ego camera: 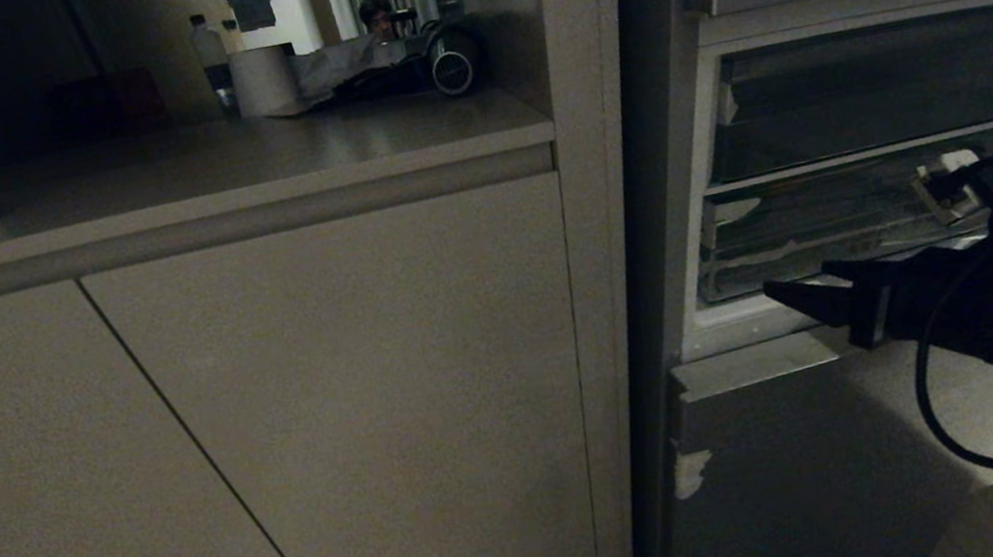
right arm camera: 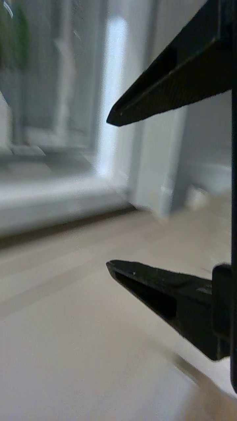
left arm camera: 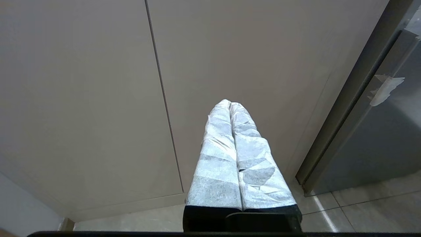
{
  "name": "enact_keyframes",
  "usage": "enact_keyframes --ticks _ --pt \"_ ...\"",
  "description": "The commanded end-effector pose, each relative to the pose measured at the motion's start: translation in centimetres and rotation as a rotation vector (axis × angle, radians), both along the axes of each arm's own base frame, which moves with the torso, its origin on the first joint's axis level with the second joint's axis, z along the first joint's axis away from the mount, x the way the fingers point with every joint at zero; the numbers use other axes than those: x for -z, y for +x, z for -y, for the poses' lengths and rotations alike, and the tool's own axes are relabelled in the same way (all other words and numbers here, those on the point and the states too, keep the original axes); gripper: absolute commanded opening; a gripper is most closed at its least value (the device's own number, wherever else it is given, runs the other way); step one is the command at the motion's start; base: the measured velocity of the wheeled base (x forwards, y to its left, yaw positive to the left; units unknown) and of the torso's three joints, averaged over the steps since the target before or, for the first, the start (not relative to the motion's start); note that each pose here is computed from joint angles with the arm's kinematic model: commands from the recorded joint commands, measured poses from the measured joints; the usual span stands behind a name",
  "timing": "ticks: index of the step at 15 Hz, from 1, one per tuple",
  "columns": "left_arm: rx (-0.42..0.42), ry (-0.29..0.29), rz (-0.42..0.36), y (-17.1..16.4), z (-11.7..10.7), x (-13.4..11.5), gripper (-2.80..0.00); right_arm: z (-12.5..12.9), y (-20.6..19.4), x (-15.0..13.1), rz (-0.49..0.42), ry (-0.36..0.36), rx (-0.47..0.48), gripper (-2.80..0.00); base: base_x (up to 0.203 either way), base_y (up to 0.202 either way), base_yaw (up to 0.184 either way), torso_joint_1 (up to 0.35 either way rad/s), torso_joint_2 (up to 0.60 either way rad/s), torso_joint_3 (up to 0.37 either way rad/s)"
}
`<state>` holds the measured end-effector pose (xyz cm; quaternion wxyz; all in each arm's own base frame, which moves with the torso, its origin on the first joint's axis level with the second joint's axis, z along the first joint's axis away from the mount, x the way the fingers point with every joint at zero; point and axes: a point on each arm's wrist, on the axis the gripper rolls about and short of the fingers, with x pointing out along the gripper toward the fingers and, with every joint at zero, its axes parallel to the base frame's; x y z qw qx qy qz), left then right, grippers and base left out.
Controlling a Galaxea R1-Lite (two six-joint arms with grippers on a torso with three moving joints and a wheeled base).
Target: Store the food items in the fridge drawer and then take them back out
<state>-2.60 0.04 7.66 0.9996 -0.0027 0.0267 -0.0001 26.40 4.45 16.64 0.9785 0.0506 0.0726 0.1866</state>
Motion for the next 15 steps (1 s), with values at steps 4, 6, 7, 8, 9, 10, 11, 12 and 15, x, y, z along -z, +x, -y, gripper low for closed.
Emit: enact_keyframes --ticks 4,6,7,8,9,10,11,12,15 --pt "0.0 0.0 0.0 0.0 0.0 0.0 -2.8 -0.4 4.6 2.3 0.043 -0.007 0.117 0.0 0.0 0.0 0.0 0.0 0.0 0.0" --pt "0.0 0.0 0.0 0.0 0.0 0.0 -2.8 -0.5 5.1 2.3 0.051 -0.008 0.133 0.0 0.0 0.0 0.0 0.0 0.0 0.0" --pt "0.0 0.0 0.0 0.0 0.0 0.0 -2.8 -0.6 5.9 2.7 0.047 -0.01 0.14 0.0 0.0 0.0 0.0 0.0 0.0 0.0" --pt "0.0 0.0 0.0 0.0 0.0 0.0 -2.8 -0.7 6.6 2.9 0.045 -0.01 0.143 0.0 0.0 0.0 0.0 0.0 0.0 0.0" --pt "0.0 0.0 0.0 0.0 0.0 0.0 -2.8 -0.8 7.1 3.0 0.049 -0.007 0.146 0.0 0.0 0.0 0.0 0.0 0.0 0.0" --pt "0.0 0.0 -0.002 0.0 0.0 0.0 -2.8 -0.8 7.5 3.1 0.057 -0.006 0.153 0.0 0.0 0.0 0.0 0.0 0.0 0.0" --pt "0.0 0.0 0.0 0.0 0.0 0.0 -2.8 -0.9 8.2 3.2 0.073 -0.008 0.172 0.0 0.0 0.0 0.0 0.0 0.0 0.0" --pt "0.0 0.0 0.0 0.0 0.0 0.0 -2.8 -0.9 8.6 3.2 0.09 -0.006 0.186 0.0 0.0 0.0 0.0 0.0 0.0 0.0" --pt "0.0 0.0 0.0 0.0 0.0 0.0 -2.8 -1.0 9.2 3.3 0.1 -0.011 0.188 0.0 0.0 0.0 0.0 0.0 0.0 0.0"
